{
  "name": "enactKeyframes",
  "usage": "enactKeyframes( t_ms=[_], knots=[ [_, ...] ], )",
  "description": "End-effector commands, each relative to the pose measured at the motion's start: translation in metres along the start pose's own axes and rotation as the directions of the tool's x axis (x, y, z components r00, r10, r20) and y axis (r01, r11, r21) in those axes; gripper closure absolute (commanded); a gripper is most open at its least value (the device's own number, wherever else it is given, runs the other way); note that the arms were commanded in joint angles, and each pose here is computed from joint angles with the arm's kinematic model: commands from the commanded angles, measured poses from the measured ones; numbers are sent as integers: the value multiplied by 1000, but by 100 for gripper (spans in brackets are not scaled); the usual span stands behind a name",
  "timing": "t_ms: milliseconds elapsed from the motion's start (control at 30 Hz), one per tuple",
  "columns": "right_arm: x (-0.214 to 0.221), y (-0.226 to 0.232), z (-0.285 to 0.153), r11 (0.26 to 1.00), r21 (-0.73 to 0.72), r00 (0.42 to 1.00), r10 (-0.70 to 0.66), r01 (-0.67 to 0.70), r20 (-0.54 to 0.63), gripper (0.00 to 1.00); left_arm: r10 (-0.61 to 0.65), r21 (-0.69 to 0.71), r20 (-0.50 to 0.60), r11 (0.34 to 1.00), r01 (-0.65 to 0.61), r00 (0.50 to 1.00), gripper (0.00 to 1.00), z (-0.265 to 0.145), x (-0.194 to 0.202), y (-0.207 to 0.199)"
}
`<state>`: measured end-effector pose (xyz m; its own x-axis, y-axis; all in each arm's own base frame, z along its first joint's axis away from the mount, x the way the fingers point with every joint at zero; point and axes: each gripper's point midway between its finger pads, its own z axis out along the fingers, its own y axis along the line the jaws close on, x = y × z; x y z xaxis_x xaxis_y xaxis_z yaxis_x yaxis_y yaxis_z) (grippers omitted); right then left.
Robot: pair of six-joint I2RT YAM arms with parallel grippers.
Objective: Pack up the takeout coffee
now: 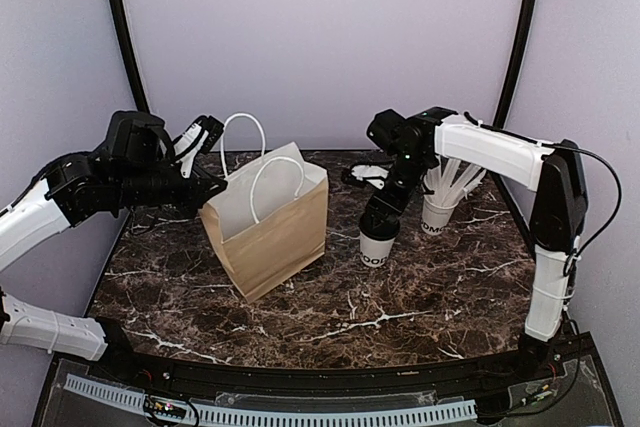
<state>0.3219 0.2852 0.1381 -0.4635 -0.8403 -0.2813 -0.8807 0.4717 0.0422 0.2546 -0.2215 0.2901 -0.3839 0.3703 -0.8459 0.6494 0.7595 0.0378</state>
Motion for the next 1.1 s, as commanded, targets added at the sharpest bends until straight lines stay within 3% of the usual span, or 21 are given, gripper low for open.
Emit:
enactKeyframes(
  t_ms=[0, 200, 567, 833, 900, 1000, 1067],
  knots=[
    [2, 42, -13, 988, -57, 990, -144, 144, -3, 28, -31, -15, -40, 999, 30, 999, 100, -1, 14, 10],
    [4, 73, -13, 966, -74, 968, -249, 248, -3, 23, -48, -22, -46, 999, 47, 998, 99, 2, 16, 17],
    [14, 76, -1, 964, -84, 966, -254, 251, -39, 15, -59, -29, -52, 998, 58, 997, 98, 4, 18, 21],
    [9, 72, -11, 965, -53, 965, -259, 258, -22, 28, -61, -18, -47, 998, 61, 997, 94, 6, 14, 21],
    [2, 69, -22, 962, -20, 963, -271, 271, 0, 30, -63, -2, -44, 998, 63, 997, 89, 7, 11, 19],
    [-10, 62, -46, 953, 46, 951, -303, 301, 55, 33, -66, 9, -40, 998, 66, 997, 66, 11, 7, 18],
    [-19, 59, -60, 941, 87, 937, -336, 328, 101, 36, -68, 18, -41, 997, 68, 997, 56, 13, 4, 17]
  ],
)
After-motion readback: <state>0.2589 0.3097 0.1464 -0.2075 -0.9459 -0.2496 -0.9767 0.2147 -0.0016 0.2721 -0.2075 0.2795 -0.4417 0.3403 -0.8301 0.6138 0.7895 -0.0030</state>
